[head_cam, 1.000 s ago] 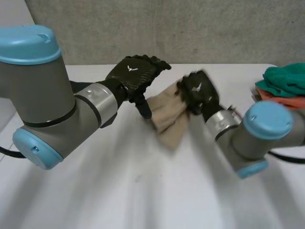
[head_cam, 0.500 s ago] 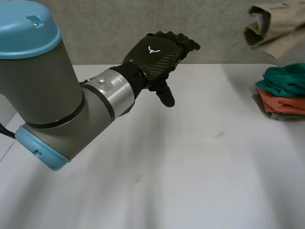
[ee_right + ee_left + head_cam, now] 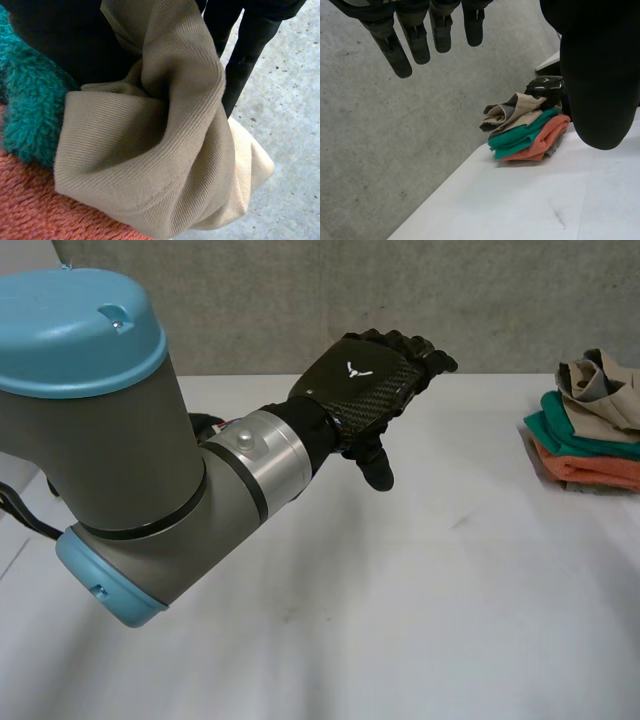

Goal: Fold the laundry.

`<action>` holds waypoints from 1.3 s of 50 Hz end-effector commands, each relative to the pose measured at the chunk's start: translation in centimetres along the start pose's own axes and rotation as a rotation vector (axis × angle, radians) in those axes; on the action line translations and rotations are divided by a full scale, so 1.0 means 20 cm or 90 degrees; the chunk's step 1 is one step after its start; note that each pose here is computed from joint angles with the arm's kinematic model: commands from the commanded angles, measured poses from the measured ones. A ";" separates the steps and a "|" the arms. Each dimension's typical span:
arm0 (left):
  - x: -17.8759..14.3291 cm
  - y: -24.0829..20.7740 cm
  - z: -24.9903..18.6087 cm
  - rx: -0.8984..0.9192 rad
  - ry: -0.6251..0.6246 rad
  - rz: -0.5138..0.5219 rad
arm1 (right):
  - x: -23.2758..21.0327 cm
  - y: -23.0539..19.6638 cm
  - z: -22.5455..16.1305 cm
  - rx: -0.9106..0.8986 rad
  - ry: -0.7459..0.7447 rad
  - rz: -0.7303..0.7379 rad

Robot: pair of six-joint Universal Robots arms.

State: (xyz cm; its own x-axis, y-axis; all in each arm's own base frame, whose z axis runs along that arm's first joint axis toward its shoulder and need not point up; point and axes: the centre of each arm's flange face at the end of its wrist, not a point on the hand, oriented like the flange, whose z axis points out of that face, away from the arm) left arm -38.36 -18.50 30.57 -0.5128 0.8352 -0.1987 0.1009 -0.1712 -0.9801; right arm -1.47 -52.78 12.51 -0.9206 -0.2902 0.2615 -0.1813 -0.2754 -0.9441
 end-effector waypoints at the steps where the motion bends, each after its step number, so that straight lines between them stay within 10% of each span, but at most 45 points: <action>1: 0.00 0.01 0.00 -0.003 0.000 -0.001 | 0.01 -0.05 0.01 0.014 0.004 -0.014; 19: 0.10 -0.02 -0.03 0.007 0.036 -0.002 | 0.31 -0.40 -0.26 -0.075 0.127 0.004; 31: 0.07 -0.15 -0.07 0.054 0.034 0.012 | 0.65 -0.87 -0.40 -0.155 0.414 -0.289; 42: -0.69 -0.21 -0.10 0.119 -0.340 0.077 | -0.48 -1.27 -0.27 0.107 0.022 -0.172; 49: -1.28 0.26 -0.19 -0.075 -0.487 0.167 | -1.14 -1.14 -0.50 0.094 -0.225 -0.106; 65: -1.63 1.26 -0.25 -0.329 -0.359 0.240 | -1.35 -0.78 -0.70 -0.124 -0.293 -0.141</action>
State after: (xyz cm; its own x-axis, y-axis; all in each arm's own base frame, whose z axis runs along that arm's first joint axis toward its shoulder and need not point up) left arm -15.29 -45.92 16.50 -0.7540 0.3213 -0.5729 0.5998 -0.0190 -0.7999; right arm 21.93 -27.49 18.74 -0.6102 -0.6500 0.4530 -0.3837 -0.2578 -0.8867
